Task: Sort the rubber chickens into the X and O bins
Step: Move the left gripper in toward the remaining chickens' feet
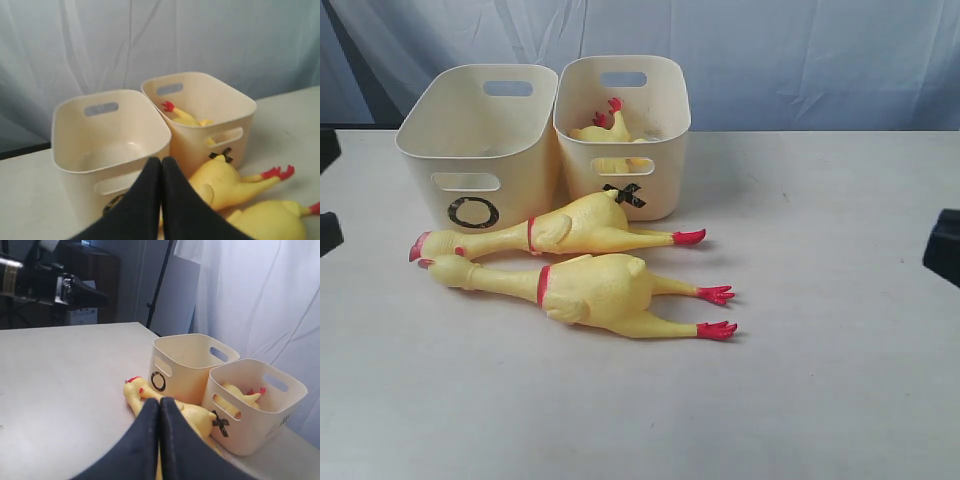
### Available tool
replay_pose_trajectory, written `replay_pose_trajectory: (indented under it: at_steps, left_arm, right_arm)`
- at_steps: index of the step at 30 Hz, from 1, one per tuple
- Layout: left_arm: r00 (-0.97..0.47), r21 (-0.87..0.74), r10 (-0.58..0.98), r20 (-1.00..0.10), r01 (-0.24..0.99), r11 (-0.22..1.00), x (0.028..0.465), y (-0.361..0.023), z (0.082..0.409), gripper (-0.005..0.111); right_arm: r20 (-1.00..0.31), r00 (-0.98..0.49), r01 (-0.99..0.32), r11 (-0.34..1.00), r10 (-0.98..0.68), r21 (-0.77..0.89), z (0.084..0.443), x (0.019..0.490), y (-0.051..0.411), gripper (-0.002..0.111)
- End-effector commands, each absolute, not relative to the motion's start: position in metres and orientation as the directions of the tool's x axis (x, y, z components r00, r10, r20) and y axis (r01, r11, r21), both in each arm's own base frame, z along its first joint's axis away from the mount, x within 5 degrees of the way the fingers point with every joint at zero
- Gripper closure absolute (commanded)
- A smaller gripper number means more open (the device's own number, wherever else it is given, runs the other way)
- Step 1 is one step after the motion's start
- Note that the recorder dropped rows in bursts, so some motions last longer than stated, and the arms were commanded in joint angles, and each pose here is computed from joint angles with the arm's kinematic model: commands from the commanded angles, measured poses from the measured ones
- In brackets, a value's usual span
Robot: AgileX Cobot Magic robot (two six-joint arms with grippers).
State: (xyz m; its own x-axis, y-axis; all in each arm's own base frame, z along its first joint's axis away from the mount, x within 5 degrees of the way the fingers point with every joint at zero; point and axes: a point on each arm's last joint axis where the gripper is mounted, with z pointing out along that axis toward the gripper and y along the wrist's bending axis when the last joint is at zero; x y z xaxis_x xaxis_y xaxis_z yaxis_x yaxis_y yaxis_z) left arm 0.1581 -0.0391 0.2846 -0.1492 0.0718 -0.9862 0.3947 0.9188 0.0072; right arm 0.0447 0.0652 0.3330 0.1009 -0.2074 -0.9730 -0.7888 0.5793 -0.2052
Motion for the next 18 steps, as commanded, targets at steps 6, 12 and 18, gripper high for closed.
replay_pose_trajectory:
  at_steps: [6,12,18]
  left_arm:
    - [-0.452,-0.23,0.005,-0.892,0.464,0.855,0.208,-0.054,0.285,0.107]
    - [-0.494,-0.269,-0.01,-0.87,0.457,0.848,0.232,-0.057,0.284,0.107]
    - [-0.507,-0.232,0.085,-0.858,0.529,0.816,0.244,-0.063,0.27,0.107]
  right_arm:
    - [-0.95,0.061,-0.758,0.605,-0.305,-0.243,0.322,0.034,0.051,0.108]
    - [-0.952,0.057,-0.761,0.604,-0.301,-0.237,0.322,0.032,0.051,0.108]
    - [-0.951,0.057,-0.762,0.603,-0.303,-0.237,0.322,0.032,0.051,0.108]
